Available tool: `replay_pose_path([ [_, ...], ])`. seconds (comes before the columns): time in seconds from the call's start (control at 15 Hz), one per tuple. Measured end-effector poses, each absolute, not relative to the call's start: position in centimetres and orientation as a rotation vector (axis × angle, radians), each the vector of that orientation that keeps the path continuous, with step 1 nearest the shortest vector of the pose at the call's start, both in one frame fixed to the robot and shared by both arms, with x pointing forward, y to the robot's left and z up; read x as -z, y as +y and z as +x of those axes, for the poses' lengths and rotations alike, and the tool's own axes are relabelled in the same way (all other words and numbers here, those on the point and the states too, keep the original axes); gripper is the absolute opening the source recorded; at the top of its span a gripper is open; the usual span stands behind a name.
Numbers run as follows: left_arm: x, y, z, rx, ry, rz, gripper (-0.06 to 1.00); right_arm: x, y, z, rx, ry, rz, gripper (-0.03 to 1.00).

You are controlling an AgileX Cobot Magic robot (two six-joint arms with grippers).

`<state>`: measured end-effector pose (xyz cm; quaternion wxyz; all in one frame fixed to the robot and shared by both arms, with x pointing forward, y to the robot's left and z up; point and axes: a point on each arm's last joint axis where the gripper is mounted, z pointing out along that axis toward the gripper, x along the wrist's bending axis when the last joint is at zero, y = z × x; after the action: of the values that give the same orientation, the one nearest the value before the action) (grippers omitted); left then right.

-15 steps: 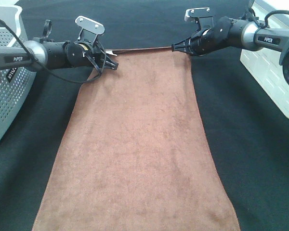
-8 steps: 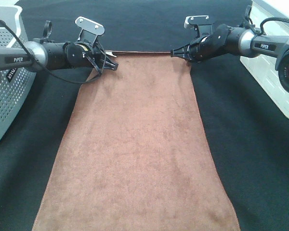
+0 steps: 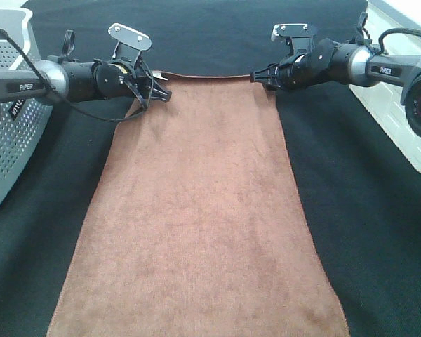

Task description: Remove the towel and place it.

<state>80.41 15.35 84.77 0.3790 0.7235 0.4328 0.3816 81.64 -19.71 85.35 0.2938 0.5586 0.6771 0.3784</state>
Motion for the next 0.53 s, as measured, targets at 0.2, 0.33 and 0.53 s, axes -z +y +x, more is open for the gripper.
replay_pose_path([
  [0.2, -84.91, 15.37, 80.48, -0.988, 1.1, 1.834, 0.34, -85.37, -20.12, 81.73, -1.006, 1.794, 1.491, 0.63],
  [0.33, -84.95, 15.6, 80.56, -0.994, 1.102, 1.829, 0.39, -85.28, -20.38, 81.71, -0.997, 1.801, 1.502, 0.63],
  [0.53, -84.97, 15.71, 80.6, -0.997, 1.103, 1.826, 0.39, -85.18, -20.48, 81.66, -0.99, 1.811, 1.511, 0.63],
])
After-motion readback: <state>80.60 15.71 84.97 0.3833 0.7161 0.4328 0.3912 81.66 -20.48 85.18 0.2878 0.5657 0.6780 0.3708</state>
